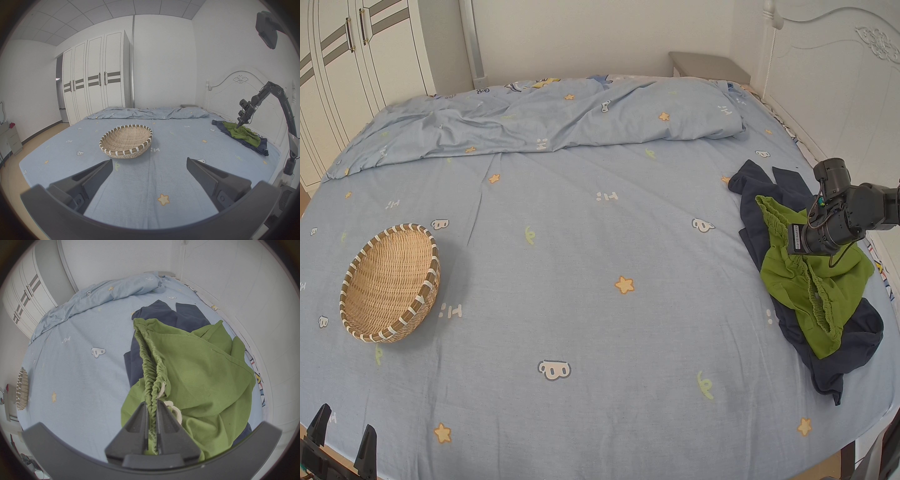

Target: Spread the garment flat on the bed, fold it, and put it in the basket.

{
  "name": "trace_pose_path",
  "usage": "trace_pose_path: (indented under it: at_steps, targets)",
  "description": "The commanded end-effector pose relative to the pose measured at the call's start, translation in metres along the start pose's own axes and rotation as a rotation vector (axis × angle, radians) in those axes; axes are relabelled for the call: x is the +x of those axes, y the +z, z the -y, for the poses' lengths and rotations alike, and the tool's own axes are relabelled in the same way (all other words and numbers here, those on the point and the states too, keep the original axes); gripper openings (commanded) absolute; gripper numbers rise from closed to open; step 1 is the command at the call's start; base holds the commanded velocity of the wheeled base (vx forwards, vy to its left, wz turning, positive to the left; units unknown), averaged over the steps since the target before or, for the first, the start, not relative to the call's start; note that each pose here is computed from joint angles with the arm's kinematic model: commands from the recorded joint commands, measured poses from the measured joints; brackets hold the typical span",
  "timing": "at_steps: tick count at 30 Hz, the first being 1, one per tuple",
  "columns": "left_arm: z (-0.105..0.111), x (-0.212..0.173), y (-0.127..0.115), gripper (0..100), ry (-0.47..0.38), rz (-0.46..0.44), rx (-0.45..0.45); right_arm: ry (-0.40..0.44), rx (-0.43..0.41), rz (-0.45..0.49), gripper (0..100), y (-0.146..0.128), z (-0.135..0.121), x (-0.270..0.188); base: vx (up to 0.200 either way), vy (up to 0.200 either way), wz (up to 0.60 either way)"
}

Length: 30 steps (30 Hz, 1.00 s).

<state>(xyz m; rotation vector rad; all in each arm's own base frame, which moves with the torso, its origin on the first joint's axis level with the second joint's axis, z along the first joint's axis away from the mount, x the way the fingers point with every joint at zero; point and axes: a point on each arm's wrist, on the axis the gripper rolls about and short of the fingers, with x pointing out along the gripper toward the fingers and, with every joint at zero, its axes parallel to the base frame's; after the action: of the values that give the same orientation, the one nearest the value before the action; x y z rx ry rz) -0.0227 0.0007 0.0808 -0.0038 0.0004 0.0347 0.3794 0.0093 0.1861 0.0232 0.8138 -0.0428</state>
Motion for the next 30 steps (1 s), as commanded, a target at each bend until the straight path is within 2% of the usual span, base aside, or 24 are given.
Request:
trace_pose_path:
  at_steps: [1,4,7,10,12,15,18,19,23,27,28,30]
  targets:
    - [0.0,0.0,-0.005,100,0.001,-0.007,-0.001,0.056,-0.015,0.063,0,0.021,-0.01,-0.041,0.0,0.0,0.0]
    - [0.0,0.0,-0.005,100,0.001,-0.007,-0.001,0.119,-0.018,0.071,0,0.041,-0.036,-0.085,0.0,0.0,0.0]
    - [0.0,0.0,-0.005,100,0.001,-0.007,-0.001,0.172,0.003,0.051,0,0.047,-0.055,-0.118,0.0,0.0,0.0]
    - [0.0,0.0,-0.005,100,0.001,-0.007,-0.001,0.227,-0.011,-0.052,0,0.032,-0.078,-0.125,0.0,0.0,0.0]
    - [0.0,0.0,-0.005,100,0.001,-0.007,-0.001,0.257,-0.007,-0.057,0,0.028,-0.089,-0.134,0.0,0.0,0.0]
    - [0.0,0.0,-0.005,100,0.001,-0.007,-0.001,0.352,0.045,-0.043,0,0.018,-0.117,-0.167,0.0,0.0,0.0]
    - [0.0,0.0,-0.005,100,0.001,-0.007,-0.001,0.403,0.023,-0.058,0,0.008,-0.142,-0.175,0.0,0.0,0.0]
    - [0.0,0.0,-0.005,100,0.001,-0.007,-0.001,0.404,0.022,-0.06,0,0.007,-0.143,-0.175,0.0,0.0,0.0]
    - [0.0,0.0,-0.005,100,0.001,-0.007,-0.001,0.47,-0.042,-0.079,0,-0.004,-0.181,-0.169,0.0,0.0,0.0]
    - [0.0,0.001,-0.005,100,0.001,-0.009,0.0,0.575,-0.076,-0.024,0,-0.017,-0.235,-0.162,0.0,0.0,0.0]
    - [0.0,0.001,-0.005,100,0.001,-0.009,0.0,0.579,-0.078,-0.022,0,-0.018,-0.239,-0.161,0.0,0.0,0.0]
    - [0.0,0.0,-0.005,100,0.001,-0.007,-0.001,0.594,-0.128,-0.047,0,-0.036,-0.271,-0.147,0.0,0.0,0.0]
